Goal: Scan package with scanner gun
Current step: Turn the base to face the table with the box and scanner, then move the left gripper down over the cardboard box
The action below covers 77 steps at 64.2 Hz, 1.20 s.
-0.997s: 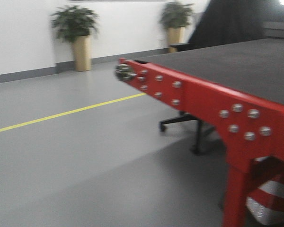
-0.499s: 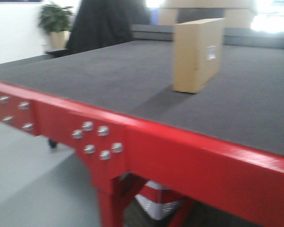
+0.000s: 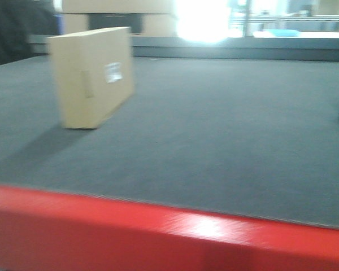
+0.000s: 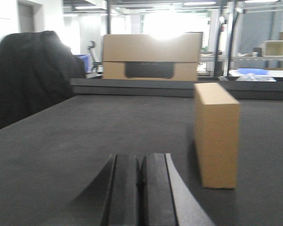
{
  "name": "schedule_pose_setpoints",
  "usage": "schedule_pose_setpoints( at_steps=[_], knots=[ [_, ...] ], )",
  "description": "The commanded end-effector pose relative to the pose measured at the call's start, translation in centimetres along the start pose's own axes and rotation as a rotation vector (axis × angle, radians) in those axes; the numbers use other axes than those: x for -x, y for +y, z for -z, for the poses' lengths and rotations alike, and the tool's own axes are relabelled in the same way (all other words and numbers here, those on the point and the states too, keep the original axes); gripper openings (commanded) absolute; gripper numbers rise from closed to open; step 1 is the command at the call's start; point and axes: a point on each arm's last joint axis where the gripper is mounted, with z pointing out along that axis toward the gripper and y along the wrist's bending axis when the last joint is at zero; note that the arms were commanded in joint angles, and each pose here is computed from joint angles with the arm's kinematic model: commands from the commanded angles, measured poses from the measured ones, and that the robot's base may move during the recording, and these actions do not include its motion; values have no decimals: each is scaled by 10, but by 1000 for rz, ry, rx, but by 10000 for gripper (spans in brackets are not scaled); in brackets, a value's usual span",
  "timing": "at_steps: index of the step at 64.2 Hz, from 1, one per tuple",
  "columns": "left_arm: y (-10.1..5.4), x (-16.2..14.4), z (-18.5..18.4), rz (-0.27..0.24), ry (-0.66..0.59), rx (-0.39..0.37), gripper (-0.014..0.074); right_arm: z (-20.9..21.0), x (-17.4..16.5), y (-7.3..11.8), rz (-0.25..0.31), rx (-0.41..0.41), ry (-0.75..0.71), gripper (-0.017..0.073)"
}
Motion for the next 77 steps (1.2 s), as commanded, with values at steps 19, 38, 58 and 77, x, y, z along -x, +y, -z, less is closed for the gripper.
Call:
schedule_pose_setpoints(
  at_steps=[19,38,58,77],
  knots=[
    [0,3,0,10,-23,-6,-111,0,3,0,1,3,-25,-153],
    [0,3,0,10,-23,-6,-111,0,3,0,1,3,-25,-153],
    [0,3,0,10,-23,-6,-111,0,3,0,1,3,-25,-153],
    [0,3,0,10,-23,-6,-111,0,3,0,1,3,-25,-153]
  ],
)
